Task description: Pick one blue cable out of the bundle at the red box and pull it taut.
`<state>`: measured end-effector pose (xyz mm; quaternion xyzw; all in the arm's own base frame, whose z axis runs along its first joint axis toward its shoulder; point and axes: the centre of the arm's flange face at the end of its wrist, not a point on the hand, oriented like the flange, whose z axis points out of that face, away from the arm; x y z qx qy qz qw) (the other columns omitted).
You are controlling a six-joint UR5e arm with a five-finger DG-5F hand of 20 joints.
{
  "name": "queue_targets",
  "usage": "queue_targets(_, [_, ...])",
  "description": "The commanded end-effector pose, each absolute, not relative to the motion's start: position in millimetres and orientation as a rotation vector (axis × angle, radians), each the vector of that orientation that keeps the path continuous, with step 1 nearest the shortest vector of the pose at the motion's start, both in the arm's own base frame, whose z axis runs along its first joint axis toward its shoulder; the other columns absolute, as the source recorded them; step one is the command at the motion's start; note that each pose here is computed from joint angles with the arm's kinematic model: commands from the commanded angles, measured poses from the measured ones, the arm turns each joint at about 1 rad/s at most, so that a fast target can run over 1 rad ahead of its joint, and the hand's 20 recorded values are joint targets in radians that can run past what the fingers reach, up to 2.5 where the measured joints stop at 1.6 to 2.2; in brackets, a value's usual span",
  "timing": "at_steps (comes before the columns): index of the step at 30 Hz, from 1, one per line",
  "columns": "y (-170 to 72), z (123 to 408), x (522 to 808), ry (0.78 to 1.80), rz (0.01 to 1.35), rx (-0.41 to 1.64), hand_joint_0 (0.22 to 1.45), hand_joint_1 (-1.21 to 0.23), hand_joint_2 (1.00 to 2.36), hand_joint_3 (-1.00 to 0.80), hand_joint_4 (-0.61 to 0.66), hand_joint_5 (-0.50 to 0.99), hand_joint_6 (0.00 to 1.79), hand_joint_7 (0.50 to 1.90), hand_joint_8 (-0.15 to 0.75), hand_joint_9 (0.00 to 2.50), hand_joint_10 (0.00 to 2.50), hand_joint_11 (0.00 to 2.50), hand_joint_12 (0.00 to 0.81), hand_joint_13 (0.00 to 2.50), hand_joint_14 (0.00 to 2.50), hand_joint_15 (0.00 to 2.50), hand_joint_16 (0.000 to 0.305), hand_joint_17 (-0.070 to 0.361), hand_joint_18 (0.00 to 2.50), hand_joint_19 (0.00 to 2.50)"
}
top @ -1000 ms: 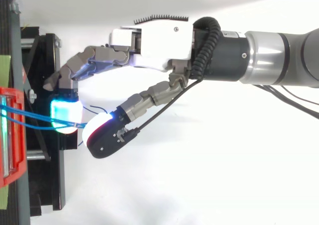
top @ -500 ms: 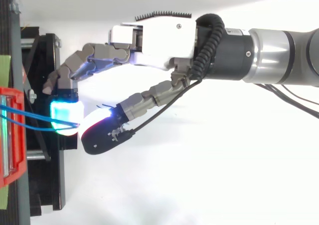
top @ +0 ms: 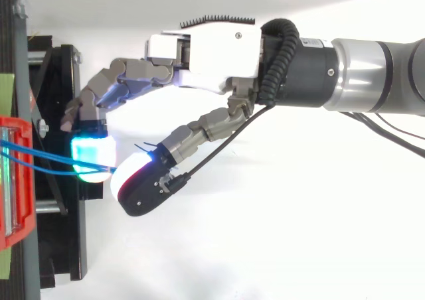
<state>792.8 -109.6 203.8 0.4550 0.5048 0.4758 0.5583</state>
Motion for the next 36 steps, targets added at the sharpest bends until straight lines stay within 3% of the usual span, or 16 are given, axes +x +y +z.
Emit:
queue_targets(1, [-110, 204, 793, 1.191, 1.122, 1.073, 0.56, -0.79, 1.00, -0.49, 0.19, -0.15, 0.87, 0.92, 0.323, 0.58, 0.00, 0.25, 0.336, 0.40, 0.01, 0.16, 0.048, 0.108, 0.35, 0.20])
queue_targets(7, [-110, 204, 793, 1.191, 1.122, 1.073, 0.59, -0.83, 1.00, -0.44, 0.20, -0.13, 0.88, 1.00, 0.336, 0.68, 0.01, 0.31, 0.329, 0.49, 0.01, 0.18, 0.046, 0.104, 0.46, 0.22])
queue_targets(17, [-110, 203, 793, 1.191, 1.121, 1.075, 0.58, -0.78, 1.01, -0.27, 0.17, -0.11, 0.89, 1.08, 0.353, 0.77, 0.01, 0.34, 0.332, 0.55, 0.01, 0.22, 0.047, 0.105, 0.52, 0.26])
queue_targets(25, [-111, 203, 791, 1.193, 1.107, 1.089, 0.62, -0.87, 1.01, -0.11, 0.11, -0.10, 0.90, 1.14, 0.380, 0.78, 0.01, 0.36, 0.354, 0.61, 0.01, 0.23, 0.052, 0.116, 0.59, 0.21])
queue_targets(36, [-112, 224, 768, 1.313, 1.038, 1.189, 0.64, -0.89, 1.01, -0.06, 0.03, -0.10, 0.92, 1.14, 0.370, 0.77, 0.01, 0.36, 0.353, 0.62, 0.01, 0.23, 0.051, 0.116, 0.63, 0.22])
